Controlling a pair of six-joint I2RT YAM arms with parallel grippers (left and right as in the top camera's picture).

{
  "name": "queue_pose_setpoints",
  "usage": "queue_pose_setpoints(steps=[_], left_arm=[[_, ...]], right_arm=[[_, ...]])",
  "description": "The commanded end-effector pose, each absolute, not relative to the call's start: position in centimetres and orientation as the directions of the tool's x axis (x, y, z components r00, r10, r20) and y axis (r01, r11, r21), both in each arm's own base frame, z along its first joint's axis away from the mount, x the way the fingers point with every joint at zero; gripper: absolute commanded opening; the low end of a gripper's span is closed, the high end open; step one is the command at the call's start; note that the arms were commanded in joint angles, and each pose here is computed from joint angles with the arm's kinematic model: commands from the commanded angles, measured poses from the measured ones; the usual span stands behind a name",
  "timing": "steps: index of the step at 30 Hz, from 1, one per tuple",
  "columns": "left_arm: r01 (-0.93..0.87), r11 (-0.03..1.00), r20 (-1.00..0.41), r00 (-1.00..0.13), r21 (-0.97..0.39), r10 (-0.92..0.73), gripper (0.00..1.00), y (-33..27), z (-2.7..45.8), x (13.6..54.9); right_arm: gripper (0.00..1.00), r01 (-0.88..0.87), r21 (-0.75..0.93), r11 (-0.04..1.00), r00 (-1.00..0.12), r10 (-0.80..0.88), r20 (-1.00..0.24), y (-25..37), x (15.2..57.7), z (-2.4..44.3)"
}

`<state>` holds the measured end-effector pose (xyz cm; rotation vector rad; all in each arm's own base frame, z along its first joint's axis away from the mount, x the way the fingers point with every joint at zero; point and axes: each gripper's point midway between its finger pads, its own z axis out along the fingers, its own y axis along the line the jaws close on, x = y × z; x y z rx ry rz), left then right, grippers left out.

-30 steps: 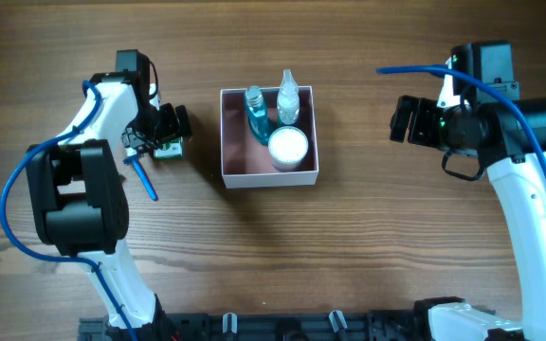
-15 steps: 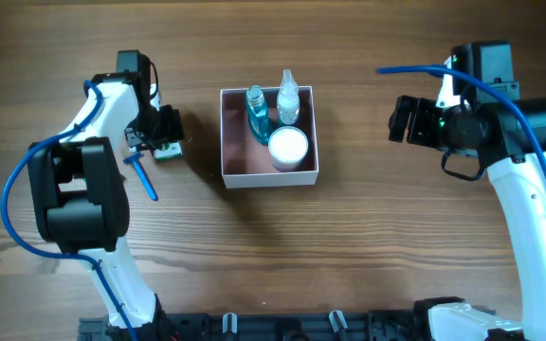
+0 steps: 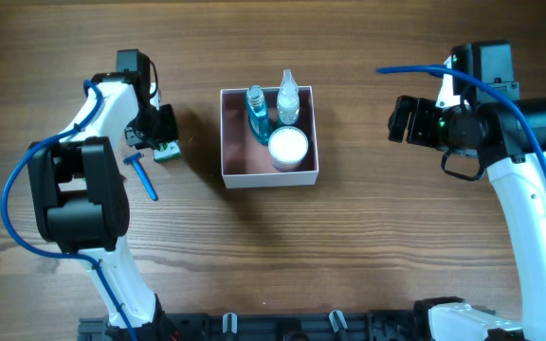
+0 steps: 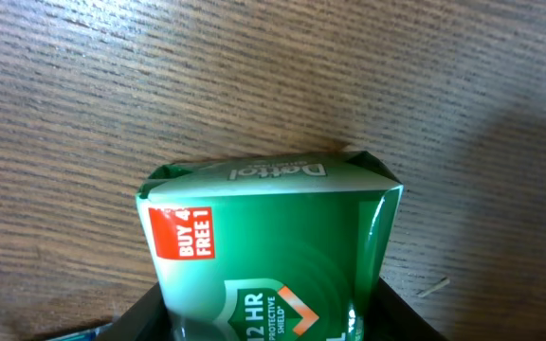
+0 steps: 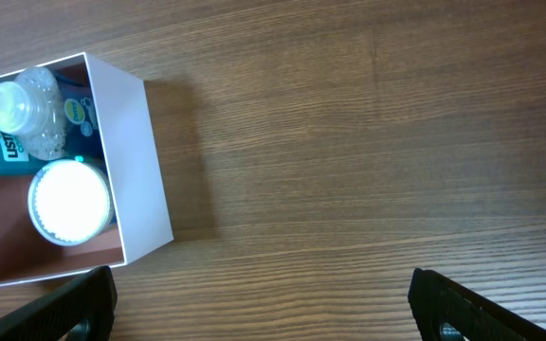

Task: Pack container
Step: 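Lift the Dettol soap bar with the left gripper toward the box, then lower the soap bar into the box's left front corner and release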

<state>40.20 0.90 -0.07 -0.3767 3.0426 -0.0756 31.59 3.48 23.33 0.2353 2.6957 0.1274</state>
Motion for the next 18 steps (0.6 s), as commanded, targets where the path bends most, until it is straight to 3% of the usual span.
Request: queue_pose_setpoints(steps=[1, 3, 14, 18], left_arm=[[-0.244, 0.968, -0.021, -0.969, -0.061, -0.245, 0.19, 0.5, 0.3, 39.4], [-0.238, 0.969, -0.036, -0.970, -0.064, -0.240, 0.13, 0.0, 2.3, 39.6], [-0.090, 0.979, -0.297, -0.944, -0.180, -0.141, 0.04, -9.4, 17.2, 38.1], [-0.044, 0.970, -0.299, -0.947, -0.239, -0.117, 0.04, -13.0, 18.5, 36.8]], right_arm=[[1.00, 0.128, 0.130, 0.983, -0.903, 0.170, -0.394, 3.7, 31.6, 22.8], [1.00, 0.128, 0.130, 0.983, -0.902, 0.170, -0.396, 3.7, 31.6, 22.9], [1.00, 0.129, 0.131, 0.983, -0.902, 0.171, -0.396, 3.7, 31.6, 22.9], [1.00, 0.135, 0.134, 0.982, -0.901, 0.178, -0.395, 3.7, 31.6, 22.9]])
